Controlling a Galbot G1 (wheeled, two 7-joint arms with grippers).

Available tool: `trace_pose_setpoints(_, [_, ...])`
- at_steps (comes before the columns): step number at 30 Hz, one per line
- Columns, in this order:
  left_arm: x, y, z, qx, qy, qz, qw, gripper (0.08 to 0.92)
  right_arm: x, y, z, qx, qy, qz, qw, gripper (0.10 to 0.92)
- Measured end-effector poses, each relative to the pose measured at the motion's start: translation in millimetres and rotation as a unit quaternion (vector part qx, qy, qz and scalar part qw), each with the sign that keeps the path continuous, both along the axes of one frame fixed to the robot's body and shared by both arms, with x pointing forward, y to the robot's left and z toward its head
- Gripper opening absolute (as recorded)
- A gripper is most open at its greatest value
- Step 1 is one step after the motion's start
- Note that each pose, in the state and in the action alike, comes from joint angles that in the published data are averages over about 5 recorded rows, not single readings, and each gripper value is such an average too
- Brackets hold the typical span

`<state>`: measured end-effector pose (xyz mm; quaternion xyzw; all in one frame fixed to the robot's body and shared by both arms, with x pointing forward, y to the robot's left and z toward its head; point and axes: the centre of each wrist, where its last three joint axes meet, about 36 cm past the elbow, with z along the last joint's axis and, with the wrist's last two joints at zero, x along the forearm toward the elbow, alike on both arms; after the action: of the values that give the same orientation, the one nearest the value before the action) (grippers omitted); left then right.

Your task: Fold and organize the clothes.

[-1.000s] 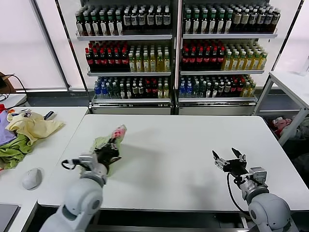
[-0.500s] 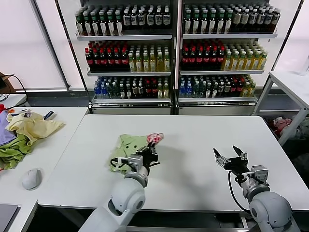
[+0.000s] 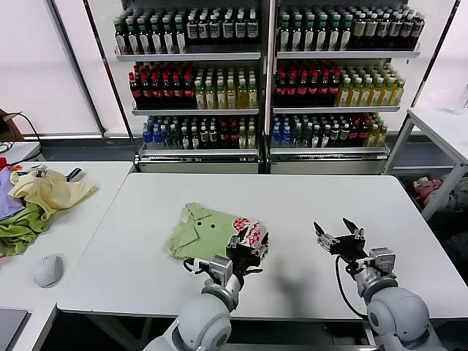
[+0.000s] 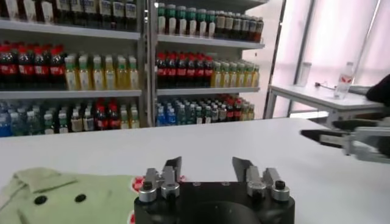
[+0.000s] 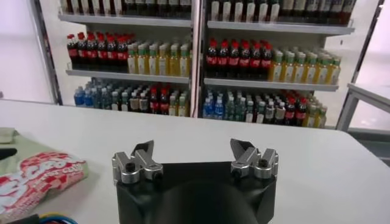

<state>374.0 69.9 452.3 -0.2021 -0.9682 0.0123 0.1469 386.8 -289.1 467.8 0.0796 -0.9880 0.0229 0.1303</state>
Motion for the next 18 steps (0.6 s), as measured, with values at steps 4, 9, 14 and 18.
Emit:
trace_pose_setpoints(4, [-10.3, 16.9, 0.7, -0.007, -0.006, 0.021, 1.0, 0.764, 3.2, 21.8, -9.2, 0.012, 0.008, 0.01, 1.0, 0.823])
trace_pose_setpoints(9, [-16.0, 47.9, 2.0, -0.001, -0.023, 0.062, 0.998, 0.819, 10.5, 58.1, -24.0, 0.03, 0.024, 0.024, 0.999, 0.823])
trace_pose_setpoints(14, [-20.1, 80.2, 3.8, 0.011, -0.037, 0.105, 0.994, 0.823, 21.7, 99.0, -39.7, 0.052, 0.041, 0.031, 0.997, 0.823])
trace_pose_setpoints(18, [-23.9, 100.5, 6.0, 0.019, -0.047, 0.134, 0.99, 0.823, 32.1, 131.6, -50.7, 0.068, 0.053, 0.03, 0.996, 0.823])
